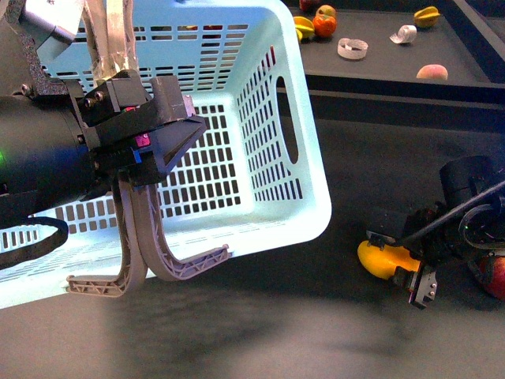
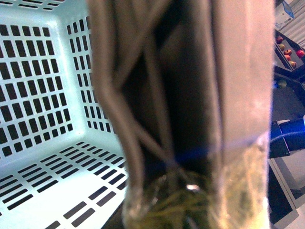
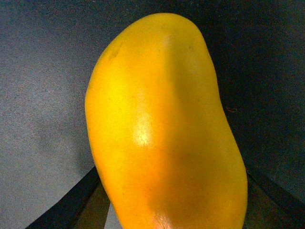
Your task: Pick mango with right arm and hold basket with left
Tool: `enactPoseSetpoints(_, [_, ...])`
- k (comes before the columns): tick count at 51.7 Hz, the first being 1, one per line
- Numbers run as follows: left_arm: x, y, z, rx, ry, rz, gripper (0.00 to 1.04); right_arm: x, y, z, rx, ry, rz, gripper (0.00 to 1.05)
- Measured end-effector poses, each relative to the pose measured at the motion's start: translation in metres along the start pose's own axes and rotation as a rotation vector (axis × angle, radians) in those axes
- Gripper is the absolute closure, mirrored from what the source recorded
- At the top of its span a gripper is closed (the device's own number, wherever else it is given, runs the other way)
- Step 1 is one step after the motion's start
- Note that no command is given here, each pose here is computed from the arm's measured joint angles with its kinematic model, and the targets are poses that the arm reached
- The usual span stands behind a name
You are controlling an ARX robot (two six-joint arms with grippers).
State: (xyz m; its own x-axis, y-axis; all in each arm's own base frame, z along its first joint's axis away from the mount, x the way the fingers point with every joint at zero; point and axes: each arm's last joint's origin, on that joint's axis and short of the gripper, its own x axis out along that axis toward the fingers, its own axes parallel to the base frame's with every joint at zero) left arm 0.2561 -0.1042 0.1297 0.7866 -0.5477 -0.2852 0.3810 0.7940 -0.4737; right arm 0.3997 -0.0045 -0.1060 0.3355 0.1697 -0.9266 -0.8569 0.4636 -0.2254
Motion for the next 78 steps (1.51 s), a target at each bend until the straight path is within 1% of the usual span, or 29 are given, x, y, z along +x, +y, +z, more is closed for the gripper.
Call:
enactPoseSetpoints(11, [0.0, 0.0, 0.0, 0.0, 0.0, 0.001, 0.88, -0.021, 0.005, 0.002, 0.077, -0.073, -0.025, 0.42])
enactPoseSetpoints(15, [0.0, 0.0, 0.0, 0.0, 0.0, 0.001, 0.88, -0.037, 0.004, 0.006, 0.116, -0.124, -0.052, 0.42])
enactPoseSetpoints(24, [0.0, 0.0, 0.0, 0.0, 0.0, 0.0, 0.88, -0.087, -0.003, 0.022, 0.222, -0.296, -0.162, 0.42])
enactPoseSetpoints(29, [0.0, 0.0, 0.0, 0.0, 0.0, 0.0, 0.88, -0.137, -0.003, 0.037, 0.301, -0.451, -0.247, 0.42])
enactPoseSetpoints(32, [0.0, 0.0, 0.0, 0.0, 0.0, 0.0, 0.88, -0.163, 0.002, 0.045, 0.34, -0.523, -0.272, 0.42])
enactPoseSetpoints(38, [0.0, 0.0, 0.0, 0.0, 0.0, 0.0, 0.88, -0.209, 0.016, 0.063, 0.386, -0.633, -0.289, 0.43])
enactPoseSetpoints(43, [0.0, 0.0, 0.0, 0.0, 0.0, 0.001, 0.88, -0.232, 0.024, 0.077, 0.4, -0.702, -0.282, 0.43])
enactPoseSetpoints(46, [0.0, 0.0, 0.0, 0.001, 0.0, 0.001, 0.88, -0.249, 0.03, 0.09, 0.396, -0.752, -0.274, 0.43])
enactPoseSetpoints(48, [0.0, 0.0, 0.0, 0.0, -0.001, 0.001, 0.88, -0.263, 0.036, 0.105, 0.388, -0.8, -0.257, 0.43])
enactPoseSetpoints(53, [0.0, 0.0, 0.0, 0.0, 0.0, 0.001, 0.88, -0.274, 0.046, 0.125, 0.368, -0.845, -0.227, 0.43])
enactPoseSetpoints(60, [0.0, 0.0, 0.0, 0.0, 0.0, 0.0, 0.88, -0.274, 0.059, 0.149, 0.347, -0.867, -0.178, 0.43])
enactPoseSetpoints(67, [0.0, 0.0, 0.0, 0.0, 0.0, 0.0, 0.88, -0.263, 0.07, 0.175, 0.325, -0.862, -0.142, 0.43])
enactPoseSetpoints(75, [0.0, 0.0, 0.0, 0.001, 0.0, 0.0, 0.88, -0.244, 0.077, 0.196, 0.319, -0.835, -0.121, 0.43])
enactPoseSetpoints(78, [0.0, 0.0, 0.0, 0.0, 0.0, 0.0, 0.88, -0.236, 0.079, 0.202, 0.321, -0.824, -0.133, 0.41])
